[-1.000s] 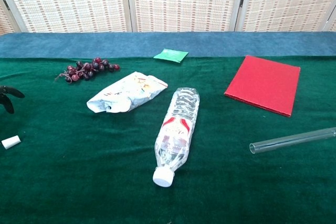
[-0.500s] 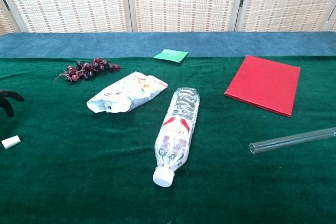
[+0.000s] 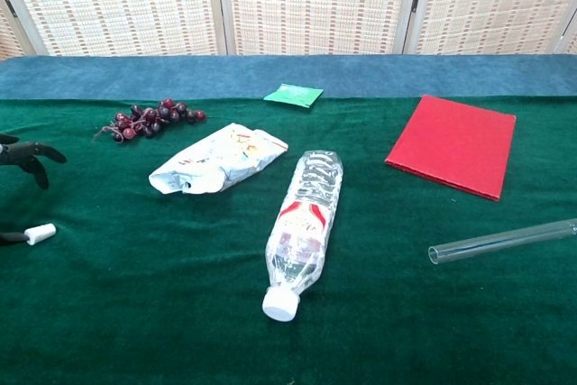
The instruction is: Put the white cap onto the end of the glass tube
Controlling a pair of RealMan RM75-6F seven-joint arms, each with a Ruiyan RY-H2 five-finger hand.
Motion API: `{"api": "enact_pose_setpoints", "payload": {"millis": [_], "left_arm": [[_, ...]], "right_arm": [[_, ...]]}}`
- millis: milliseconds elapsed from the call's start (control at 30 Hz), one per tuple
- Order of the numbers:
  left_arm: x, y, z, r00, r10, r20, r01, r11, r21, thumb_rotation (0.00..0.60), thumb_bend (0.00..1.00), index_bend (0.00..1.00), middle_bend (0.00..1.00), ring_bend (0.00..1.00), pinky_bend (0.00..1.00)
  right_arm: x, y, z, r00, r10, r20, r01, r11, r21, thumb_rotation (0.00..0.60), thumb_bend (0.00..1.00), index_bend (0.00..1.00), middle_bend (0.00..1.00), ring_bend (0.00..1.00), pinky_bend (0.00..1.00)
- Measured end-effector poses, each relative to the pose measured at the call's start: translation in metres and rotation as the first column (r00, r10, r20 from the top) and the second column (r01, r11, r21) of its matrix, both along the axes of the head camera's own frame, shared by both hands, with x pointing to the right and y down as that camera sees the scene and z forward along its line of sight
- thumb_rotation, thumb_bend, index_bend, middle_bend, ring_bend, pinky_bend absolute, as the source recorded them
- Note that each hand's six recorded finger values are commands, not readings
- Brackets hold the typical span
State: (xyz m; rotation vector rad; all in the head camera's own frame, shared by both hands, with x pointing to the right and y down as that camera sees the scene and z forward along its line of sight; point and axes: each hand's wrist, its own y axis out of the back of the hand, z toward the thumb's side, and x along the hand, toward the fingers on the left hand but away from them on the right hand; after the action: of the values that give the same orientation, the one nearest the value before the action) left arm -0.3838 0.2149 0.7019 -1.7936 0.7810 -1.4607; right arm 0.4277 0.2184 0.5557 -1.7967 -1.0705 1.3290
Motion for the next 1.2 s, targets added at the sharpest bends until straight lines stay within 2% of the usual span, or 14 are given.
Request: {"api": "enact_pose_setpoints", "payload": {"millis": [600, 967, 1033, 1100, 1200], "left_arm": [[0.011, -0.022, -0.004, 1.000, 0.019, 0.022, -0.020, 1.000, 0.016, 0.600, 0.20, 0.21, 0.39, 0.27, 0.08], [0.008, -0.022, -0.024, 1.000, 0.007, -0.003, -0.007, 1.000, 0.024, 0.600, 0.20, 0.23, 0.39, 0.30, 0.10], [0.007, -0.021, -0.031, 1.000, 0.005, -0.014, -0.004, 1.000, 0.028, 0.600, 0.20, 0.26, 0.44, 0.37, 0.20], [0.005, -0.020, -0.037, 1.000, 0.011, -0.014, -0.010, 0.999, 0.036, 0.600, 0.20, 0.32, 0.60, 0.51, 0.41], [0.005, -0.013, -0.041, 1.000, 0.028, -0.009, -0.028, 0.999, 0.030, 0.600, 0.20, 0.37, 0.79, 0.66, 0.61]], "right_arm": [[0.004, 0.001, 0.007, 1.000, 0.014, 0.000, -0.014, 1.000, -0.015, 0.591, 0.53, 0.02, 0.16, 0.17, 0.06], [0.007, 0.001, 0.006, 1.000, 0.018, 0.004, -0.018, 1.000, -0.009, 0.592, 0.53, 0.02, 0.16, 0.17, 0.06], [0.007, 0.001, 0.007, 1.000, 0.017, 0.005, -0.017, 1.000, -0.010, 0.592, 0.53, 0.02, 0.16, 0.17, 0.06], [0.007, 0.001, 0.007, 1.000, 0.015, 0.008, -0.015, 1.000, -0.011, 0.592, 0.53, 0.02, 0.16, 0.17, 0.06], [0.006, 0.001, 0.008, 1.000, 0.011, 0.010, -0.011, 1.000, -0.014, 0.591, 0.53, 0.02, 0.16, 0.17, 0.06]]}}
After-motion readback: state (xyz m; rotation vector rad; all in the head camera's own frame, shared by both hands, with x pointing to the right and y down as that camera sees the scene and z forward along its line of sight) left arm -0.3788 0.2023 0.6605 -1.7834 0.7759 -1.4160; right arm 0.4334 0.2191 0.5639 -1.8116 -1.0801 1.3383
